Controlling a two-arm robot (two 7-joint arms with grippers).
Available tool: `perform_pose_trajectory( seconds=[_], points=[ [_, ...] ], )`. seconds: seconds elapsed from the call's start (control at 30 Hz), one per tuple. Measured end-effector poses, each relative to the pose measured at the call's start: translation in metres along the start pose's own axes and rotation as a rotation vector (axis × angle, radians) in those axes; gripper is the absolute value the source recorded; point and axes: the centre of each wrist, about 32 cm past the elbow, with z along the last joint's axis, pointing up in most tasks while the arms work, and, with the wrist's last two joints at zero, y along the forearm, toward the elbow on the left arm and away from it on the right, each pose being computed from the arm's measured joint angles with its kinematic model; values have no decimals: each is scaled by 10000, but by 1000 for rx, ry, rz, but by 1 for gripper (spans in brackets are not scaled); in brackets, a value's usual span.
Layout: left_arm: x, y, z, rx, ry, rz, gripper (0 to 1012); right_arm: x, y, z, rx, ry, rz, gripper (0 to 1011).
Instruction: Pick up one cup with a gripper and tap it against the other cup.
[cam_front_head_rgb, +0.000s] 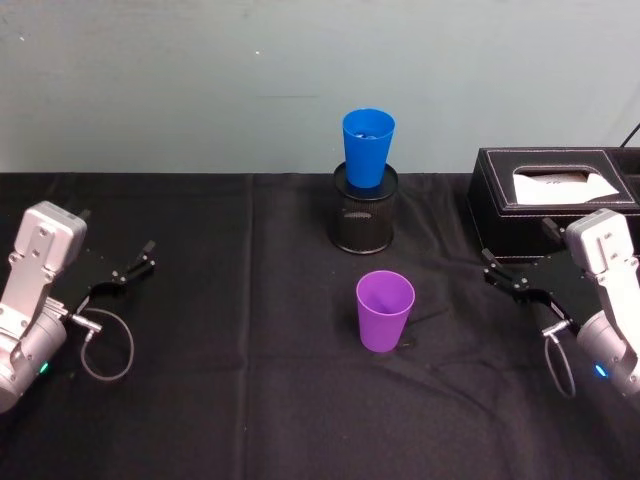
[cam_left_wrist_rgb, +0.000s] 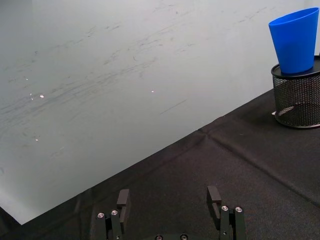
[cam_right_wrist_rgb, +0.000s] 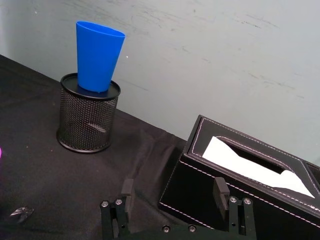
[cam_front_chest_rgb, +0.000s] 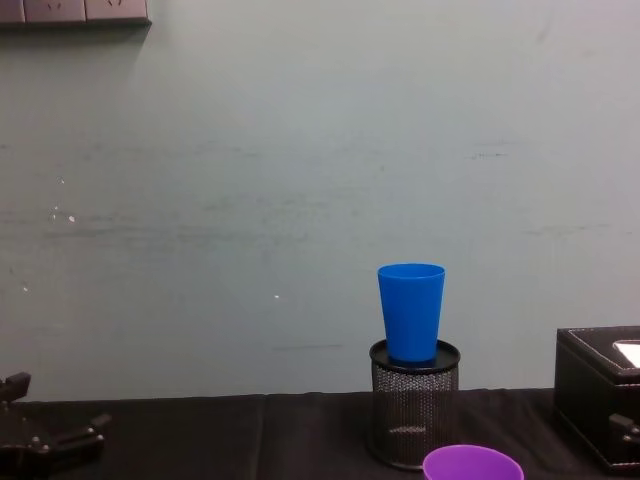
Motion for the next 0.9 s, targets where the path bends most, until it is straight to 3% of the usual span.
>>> perform_pose_trajectory(
  seconds=[0.9],
  points=[
    [0, 0, 0, 0, 0, 0, 1000, 1, 0, 1, 0, 0, 0, 1003]
  ],
)
